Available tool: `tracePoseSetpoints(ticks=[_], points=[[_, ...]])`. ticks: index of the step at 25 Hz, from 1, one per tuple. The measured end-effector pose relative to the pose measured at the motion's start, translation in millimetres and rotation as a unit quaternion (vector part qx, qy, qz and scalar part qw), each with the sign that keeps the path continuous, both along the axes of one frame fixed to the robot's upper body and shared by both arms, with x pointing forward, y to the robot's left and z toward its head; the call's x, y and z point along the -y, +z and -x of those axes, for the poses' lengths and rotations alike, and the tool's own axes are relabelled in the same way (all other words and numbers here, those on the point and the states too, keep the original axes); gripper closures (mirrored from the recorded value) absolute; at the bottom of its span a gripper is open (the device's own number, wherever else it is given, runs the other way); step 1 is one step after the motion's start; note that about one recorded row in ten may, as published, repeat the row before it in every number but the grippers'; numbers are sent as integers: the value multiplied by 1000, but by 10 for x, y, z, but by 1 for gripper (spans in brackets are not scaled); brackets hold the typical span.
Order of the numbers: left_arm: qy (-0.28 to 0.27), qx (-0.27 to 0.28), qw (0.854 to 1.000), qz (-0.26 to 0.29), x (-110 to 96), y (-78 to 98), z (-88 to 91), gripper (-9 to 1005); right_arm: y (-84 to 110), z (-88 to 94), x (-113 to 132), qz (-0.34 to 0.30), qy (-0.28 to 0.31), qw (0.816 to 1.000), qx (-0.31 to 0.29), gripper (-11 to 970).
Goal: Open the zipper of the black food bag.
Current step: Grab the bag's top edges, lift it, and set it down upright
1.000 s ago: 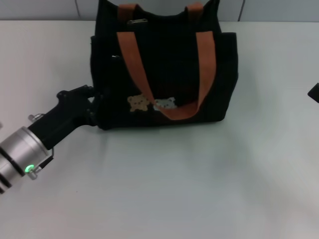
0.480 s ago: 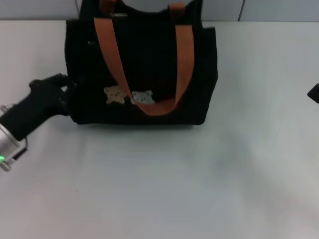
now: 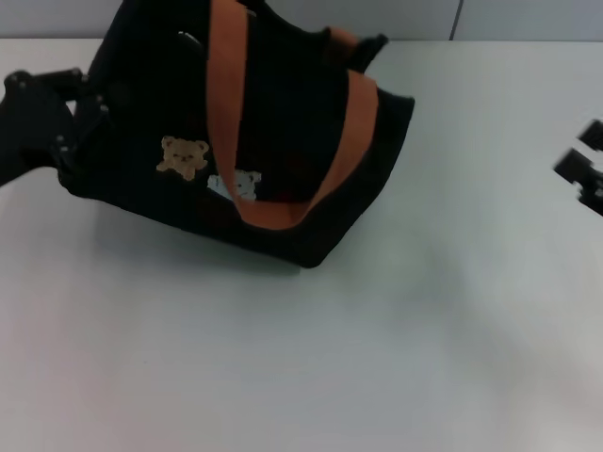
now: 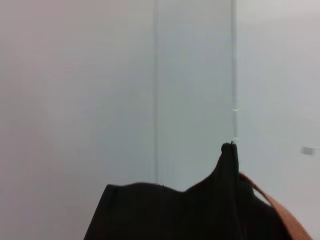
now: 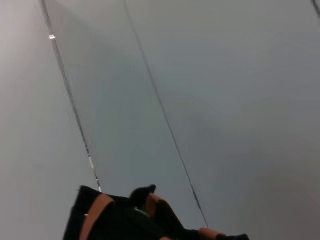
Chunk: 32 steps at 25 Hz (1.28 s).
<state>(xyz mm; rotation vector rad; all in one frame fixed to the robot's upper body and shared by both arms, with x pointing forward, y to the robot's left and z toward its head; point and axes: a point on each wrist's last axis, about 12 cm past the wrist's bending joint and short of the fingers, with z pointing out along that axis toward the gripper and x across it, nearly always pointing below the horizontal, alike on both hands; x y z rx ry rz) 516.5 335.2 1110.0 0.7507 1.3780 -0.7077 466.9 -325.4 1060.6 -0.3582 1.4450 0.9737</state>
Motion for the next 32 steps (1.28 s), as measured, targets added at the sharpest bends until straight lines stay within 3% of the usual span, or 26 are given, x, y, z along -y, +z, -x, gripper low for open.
tracePoseSetpoints(ticks=[1,8,10,11,15,21,27,32], points=[[-26,13,1000,-8,16,115,-22,907,-23,-102,-93,-9,5,1000,-20,196],[-96,53,994,-26,95,420,-56,907,-41,-387,-480,-12,42,998,-53,199],[-112,59,991,-32,136,475,-70,907,-48,-489,-651,-3,64,996,-66,199],[-117,61,991,-33,157,492,-77,907,-75,-562,-848,12,94,992,-81,200],[-125,68,989,-30,196,520,-91,907,-151,-596,-1129,44,133,985,-98,201],[-144,70,987,-27,267,514,-93,907,-294,-509,-1452,75,150,981,-99,203],[-163,71,984,-24,331,476,-57,907,-325,-464,-1535,83,160,979,-97,206],[-169,65,983,-24,340,408,2,907,-358,-423,-1357,82,134,983,-90,208]])
